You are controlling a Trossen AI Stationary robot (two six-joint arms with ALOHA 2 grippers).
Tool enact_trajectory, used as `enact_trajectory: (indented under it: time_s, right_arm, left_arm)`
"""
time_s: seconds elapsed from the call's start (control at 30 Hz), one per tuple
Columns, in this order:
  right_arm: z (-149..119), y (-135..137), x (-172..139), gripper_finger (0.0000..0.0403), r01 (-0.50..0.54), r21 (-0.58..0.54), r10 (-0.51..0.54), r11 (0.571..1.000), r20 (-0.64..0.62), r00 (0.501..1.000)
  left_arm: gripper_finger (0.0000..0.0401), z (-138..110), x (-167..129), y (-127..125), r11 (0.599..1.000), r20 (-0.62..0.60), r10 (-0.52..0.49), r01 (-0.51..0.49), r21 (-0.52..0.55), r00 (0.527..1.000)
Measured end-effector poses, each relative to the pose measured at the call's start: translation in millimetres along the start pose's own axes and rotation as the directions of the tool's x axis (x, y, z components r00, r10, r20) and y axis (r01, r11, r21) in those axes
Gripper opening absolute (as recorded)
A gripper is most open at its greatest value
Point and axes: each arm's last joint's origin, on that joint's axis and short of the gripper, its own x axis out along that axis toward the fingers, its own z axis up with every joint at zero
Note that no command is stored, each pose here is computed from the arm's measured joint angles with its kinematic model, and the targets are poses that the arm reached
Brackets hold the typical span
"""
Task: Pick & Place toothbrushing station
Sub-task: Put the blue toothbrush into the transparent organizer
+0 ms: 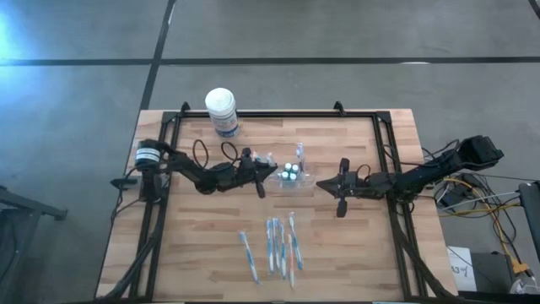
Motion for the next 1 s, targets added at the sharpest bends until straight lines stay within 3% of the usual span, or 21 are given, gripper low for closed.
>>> enact_trajectory:
  time_s: [0.4, 0.77, 1.0]
  right_arm:
    - [0, 0, 0, 0.0008, 0.000, 0.003, 0.000, 1.000, 0.000, 1.000]
    - [0, 0, 0, 0.0008, 0.000, 0.010, 0.000, 1.000, 0.000, 1.000]
    - [0, 0, 0, 0.0008, 0.000, 0.010, 0.000, 1.000, -0.001, 1.000]
  left_arm:
    - [0.0032, -3, 0, 1, 1.000, -0.024, 0.004, -0.004, 0.005, 1.000]
    - [0.0154, 0, 0, -1, 0.999, -0.031, -0.032, 0.032, -0.002, 0.999]
    - [0.0210, 33, -7, -9, 0.992, 0.061, -0.121, 0.118, 0.054, 0.991]
